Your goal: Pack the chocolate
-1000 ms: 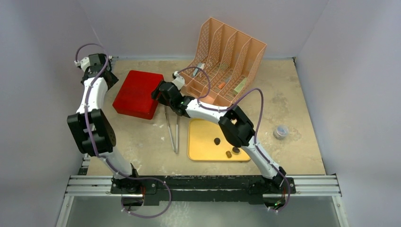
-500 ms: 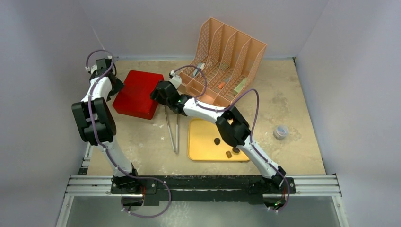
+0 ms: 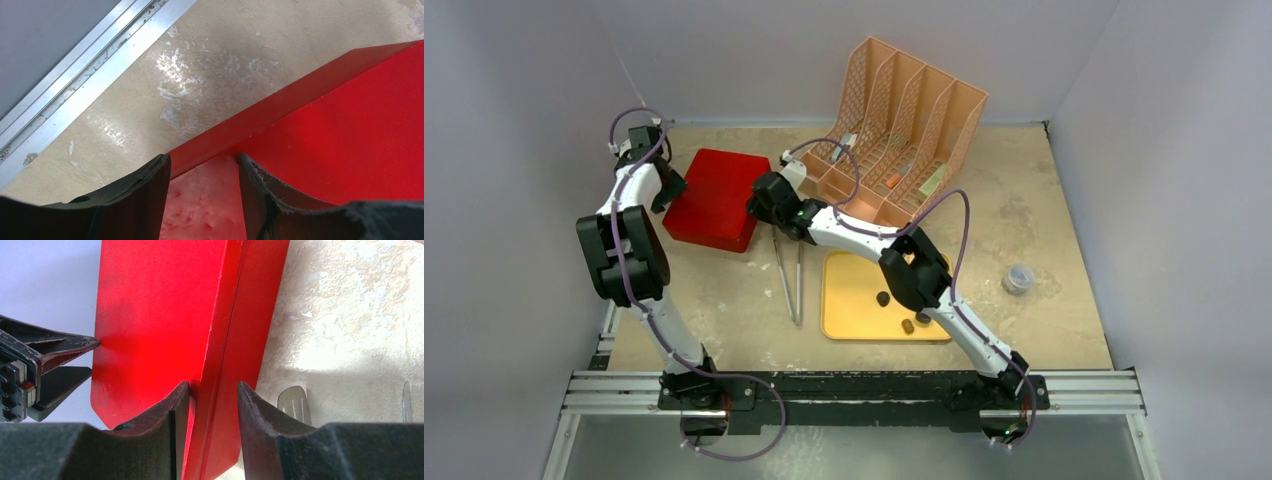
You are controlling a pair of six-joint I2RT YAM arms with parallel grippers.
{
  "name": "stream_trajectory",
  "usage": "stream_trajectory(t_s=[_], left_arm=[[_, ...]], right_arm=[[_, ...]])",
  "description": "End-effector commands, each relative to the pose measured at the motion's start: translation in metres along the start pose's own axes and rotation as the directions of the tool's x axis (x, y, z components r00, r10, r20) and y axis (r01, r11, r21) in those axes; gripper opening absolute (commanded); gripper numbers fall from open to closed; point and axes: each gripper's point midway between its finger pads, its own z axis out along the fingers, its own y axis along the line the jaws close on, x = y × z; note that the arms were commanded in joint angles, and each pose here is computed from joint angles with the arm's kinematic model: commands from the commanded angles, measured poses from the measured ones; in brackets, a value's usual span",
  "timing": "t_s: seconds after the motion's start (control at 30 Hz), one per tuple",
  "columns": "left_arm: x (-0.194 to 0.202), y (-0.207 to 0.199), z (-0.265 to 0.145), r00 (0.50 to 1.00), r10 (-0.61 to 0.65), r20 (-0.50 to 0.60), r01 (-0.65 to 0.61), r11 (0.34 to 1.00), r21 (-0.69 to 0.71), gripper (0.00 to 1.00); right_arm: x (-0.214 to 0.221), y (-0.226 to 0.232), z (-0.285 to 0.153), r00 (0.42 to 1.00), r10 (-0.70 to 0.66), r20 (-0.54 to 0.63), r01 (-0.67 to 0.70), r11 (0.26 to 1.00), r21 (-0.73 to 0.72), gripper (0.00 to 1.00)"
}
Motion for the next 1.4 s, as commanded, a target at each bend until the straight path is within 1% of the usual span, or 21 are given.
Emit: stream_trajectory(t_s=[0.0, 0.2, 0.33, 0.43, 0.53, 0.63, 0.67, 0.73, 0.9, 1.07, 1.17, 1.23, 1.27, 1.37], left_arm=[[-0.007, -0.011, -0.009, 1.0, 0.014, -0.017, -0.013, 0.999, 0.048, 0.51], [-0.041, -0.016, -0.041, 0.998, -0.042, 0.045, 0.039, 0.997, 0.071, 0.57], [-0.057, -0.026, -0.061, 0.995, -0.079, 0.064, 0.07, 0.989, 0.129, 0.56], [-0.056, -0.04, -0.072, 0.993, -0.107, 0.047, 0.094, 0.972, 0.217, 0.52], [-0.039, -0.06, -0.08, 0.993, -0.118, -0.029, 0.12, 0.932, 0.342, 0.41], [-0.021, -0.068, -0.086, 0.99, -0.101, -0.094, 0.13, 0.912, 0.39, 0.26], [-0.017, -0.067, -0.089, 0.99, -0.094, -0.104, 0.127, 0.912, 0.389, 0.19], [-0.011, -0.068, -0.099, 0.99, -0.08, -0.115, 0.119, 0.915, 0.387, 0.01], [0.01, -0.071, -0.124, 0.994, -0.004, -0.111, 0.046, 0.926, 0.376, 0.0], [0.038, -0.067, -0.133, 0.985, 0.029, -0.172, 0.043, 0.915, 0.401, 0.0], [0.064, -0.059, -0.125, 0.982, 0.044, -0.186, 0.03, 0.925, 0.38, 0.0], [0.089, -0.05, -0.111, 0.973, 0.044, -0.225, 0.04, 0.934, 0.355, 0.0], [0.11, -0.043, -0.1, 0.964, 0.048, -0.26, 0.044, 0.941, 0.336, 0.0], [0.147, -0.033, -0.081, 0.943, 0.065, -0.326, 0.044, 0.948, 0.315, 0.0]], right_arm=[[-0.006, -0.02, -0.008, 0.998, -0.067, 0.005, 0.066, 0.993, 0.101, 0.4], [-0.003, -0.023, -0.008, 0.997, -0.076, 0.007, 0.075, 0.991, 0.107, 0.33], [-0.007, -0.022, -0.01, 0.996, -0.085, 0.017, 0.083, 0.991, 0.109, 0.31], [-0.008, -0.02, -0.011, 0.996, -0.09, 0.023, 0.087, 0.991, 0.103, 0.31], [-0.008, -0.02, -0.012, 0.995, -0.097, 0.021, 0.095, 0.99, 0.101, 0.3], [-0.004, -0.022, -0.013, 0.996, -0.092, 0.001, 0.092, 0.991, 0.099, 0.28], [-0.002, -0.023, -0.013, 0.996, -0.086, -0.006, 0.086, 0.992, 0.096, 0.28], [-0.001, -0.022, -0.013, 0.997, -0.08, -0.008, 0.081, 0.992, 0.093, 0.28], [-0.001, -0.022, -0.013, 0.997, -0.079, -0.01, 0.079, 0.993, 0.091, 0.28], [-0.002, -0.023, -0.014, 0.997, -0.077, -0.009, 0.078, 0.993, 0.091, 0.29], [0.0, -0.023, -0.013, 0.997, -0.075, -0.011, 0.076, 0.993, 0.09, 0.29], [0.0, -0.023, -0.013, 0.997, -0.074, -0.01, 0.074, 0.993, 0.092, 0.29], [-0.001, -0.022, -0.013, 0.997, -0.073, -0.01, 0.074, 0.993, 0.092, 0.29], [-0.001, -0.023, -0.014, 0.997, -0.073, -0.009, 0.074, 0.993, 0.096, 0.29]])
